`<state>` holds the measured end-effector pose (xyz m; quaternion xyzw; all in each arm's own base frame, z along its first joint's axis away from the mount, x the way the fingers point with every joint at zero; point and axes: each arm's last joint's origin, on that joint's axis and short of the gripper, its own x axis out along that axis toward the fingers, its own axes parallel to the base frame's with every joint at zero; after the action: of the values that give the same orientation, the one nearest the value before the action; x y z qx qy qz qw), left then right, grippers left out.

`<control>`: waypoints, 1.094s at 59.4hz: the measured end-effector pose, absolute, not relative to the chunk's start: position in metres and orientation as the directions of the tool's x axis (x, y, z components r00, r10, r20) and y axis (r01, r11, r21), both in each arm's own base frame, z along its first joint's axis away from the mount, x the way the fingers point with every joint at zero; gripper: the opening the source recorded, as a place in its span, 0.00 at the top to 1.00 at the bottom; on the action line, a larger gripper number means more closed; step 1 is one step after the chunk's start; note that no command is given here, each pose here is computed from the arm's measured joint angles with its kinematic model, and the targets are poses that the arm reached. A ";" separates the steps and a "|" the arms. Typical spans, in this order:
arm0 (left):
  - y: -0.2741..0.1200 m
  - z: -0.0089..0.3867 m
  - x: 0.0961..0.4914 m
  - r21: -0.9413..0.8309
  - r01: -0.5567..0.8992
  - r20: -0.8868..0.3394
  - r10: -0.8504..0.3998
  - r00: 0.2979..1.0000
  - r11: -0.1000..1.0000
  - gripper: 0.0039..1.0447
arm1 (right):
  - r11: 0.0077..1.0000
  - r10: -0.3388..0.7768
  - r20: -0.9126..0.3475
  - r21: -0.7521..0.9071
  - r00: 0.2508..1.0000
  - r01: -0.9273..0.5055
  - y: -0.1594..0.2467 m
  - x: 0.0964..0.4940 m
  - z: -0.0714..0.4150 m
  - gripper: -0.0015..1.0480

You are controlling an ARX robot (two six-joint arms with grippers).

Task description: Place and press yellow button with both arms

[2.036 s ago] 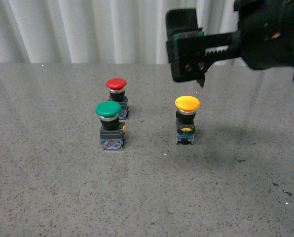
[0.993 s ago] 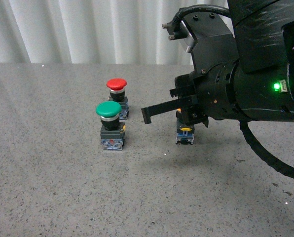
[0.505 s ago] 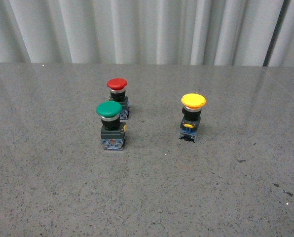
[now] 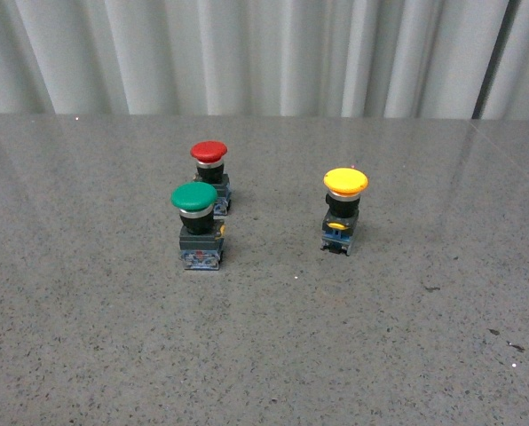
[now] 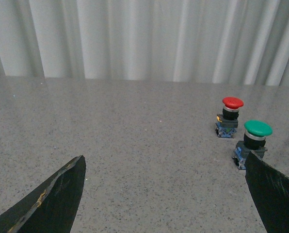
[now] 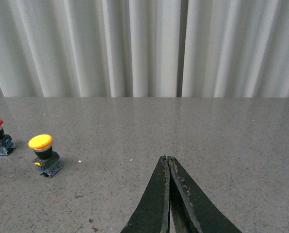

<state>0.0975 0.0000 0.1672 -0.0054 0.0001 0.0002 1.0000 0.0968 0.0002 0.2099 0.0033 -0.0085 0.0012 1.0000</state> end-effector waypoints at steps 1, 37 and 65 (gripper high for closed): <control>0.000 0.167 0.098 -0.011 0.000 0.000 0.000 1.000 1.000 0.06 | 1.000 0.002 0.011 0.007 1.000 -0.002 0.000 0.097 0.207 0.98; 0.000 0.167 0.098 -0.011 0.000 -0.001 0.000 1.000 1.000 0.06 | 1.000 0.000 -0.001 0.007 1.000 0.000 0.000 0.098 0.178 0.98; 0.000 0.167 0.098 -0.010 0.000 -0.001 0.000 1.000 1.000 0.06 | 1.000 0.000 0.003 0.006 1.000 0.000 0.000 0.097 0.167 0.98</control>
<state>0.0975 0.0000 0.1672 -0.0052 0.0003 -0.0002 1.0000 0.0972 0.0000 0.1670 0.0030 -0.0016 0.0002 1.0000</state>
